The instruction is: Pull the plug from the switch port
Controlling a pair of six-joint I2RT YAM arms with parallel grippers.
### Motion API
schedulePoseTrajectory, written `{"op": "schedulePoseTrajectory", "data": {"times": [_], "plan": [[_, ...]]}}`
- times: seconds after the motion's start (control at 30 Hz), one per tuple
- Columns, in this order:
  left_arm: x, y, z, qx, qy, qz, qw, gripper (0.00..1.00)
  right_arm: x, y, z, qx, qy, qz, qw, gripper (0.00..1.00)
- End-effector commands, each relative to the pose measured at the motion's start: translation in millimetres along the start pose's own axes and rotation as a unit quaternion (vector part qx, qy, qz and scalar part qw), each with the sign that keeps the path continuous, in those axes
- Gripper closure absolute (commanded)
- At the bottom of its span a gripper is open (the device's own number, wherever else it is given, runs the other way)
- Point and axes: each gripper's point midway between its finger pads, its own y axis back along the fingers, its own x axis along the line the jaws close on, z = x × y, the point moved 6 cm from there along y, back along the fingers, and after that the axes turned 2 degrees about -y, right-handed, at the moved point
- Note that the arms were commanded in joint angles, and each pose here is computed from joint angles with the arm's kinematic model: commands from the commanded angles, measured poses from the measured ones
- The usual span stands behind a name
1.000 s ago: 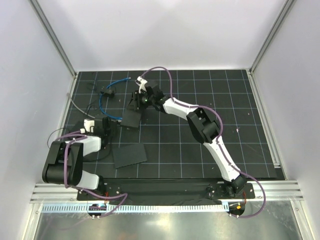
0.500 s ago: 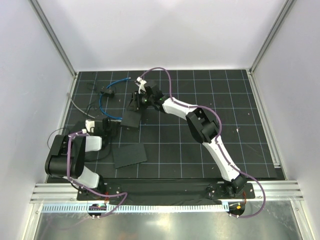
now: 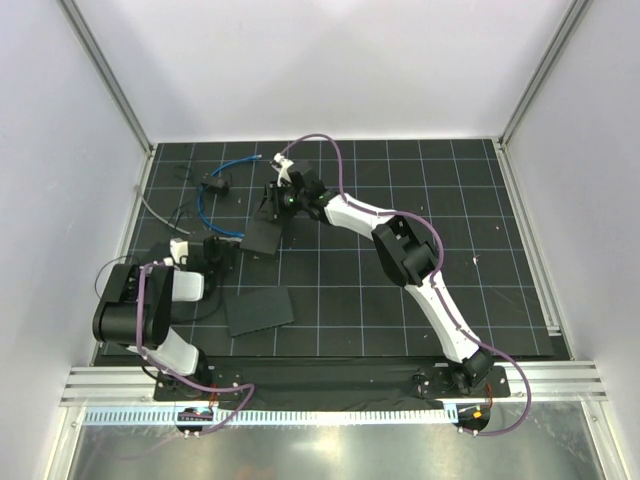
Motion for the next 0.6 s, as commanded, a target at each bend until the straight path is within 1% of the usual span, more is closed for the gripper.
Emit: {"op": "schedulePoseTrajectory", "data": {"times": [0.0, 0.17, 0.27, 0.3, 0.33, 0.4, 0.43, 0.5, 0.53, 0.57], "plan": [[29.5, -7.3, 9.2, -0.020, 0.002, 0.036, 0.999, 1.00, -0.5, 0.3, 3.2, 0.002, 0.008, -0.021, 1.000, 0.53], [36.2, -8.8, 6.7, -0.011, -0.006, 0.040, 0.999, 1.00, 7.8, 1.2, 9.8, -0.002, 0.021, -0.012, 1.000, 0.53], [35.5, -8.0, 4.9, -0.002, -0.013, 0.037, 0.999, 1.00, 15.5, 0.6, 10.3, -0.002, 0.051, -0.030, 0.998, 0.51], [36.8, -7.3, 3.4, 0.001, -0.015, 0.038, 0.999, 1.00, 24.3, -1.0, 7.1, 0.007, 0.076, -0.036, 0.996, 0.50], [36.5, -6.5, 2.5, 0.003, -0.016, 0.037, 0.999, 1.00, 24.6, -2.0, 8.7, 0.002, 0.088, -0.056, 0.995, 0.48], [38.8, -3.6, 0.6, 0.006, -0.017, 0.038, 0.999, 1.00, 33.7, -1.9, 8.5, 0.006, 0.113, -0.077, 0.991, 0.48], [39.3, -2.5, -0.2, 0.006, -0.017, 0.038, 0.999, 1.00, 41.2, -4.3, 3.9, 0.010, 0.138, -0.084, 0.987, 0.47], [43.2, 0.8, -1.9, 0.008, -0.019, 0.041, 0.999, 1.00, 43.4, -3.0, 5.2, 0.002, 0.158, -0.122, 0.980, 0.44], [43.1, 1.6, -3.2, 0.009, -0.020, 0.041, 0.999, 1.00, 48.3, -3.9, 2.0, 0.003, 0.169, -0.129, 0.977, 0.41], [44.1, 2.4, -3.5, 0.009, -0.019, 0.041, 0.999, 1.00, 44.2, -2.8, 4.1, -0.006, 0.170, -0.155, 0.973, 0.39]]}}
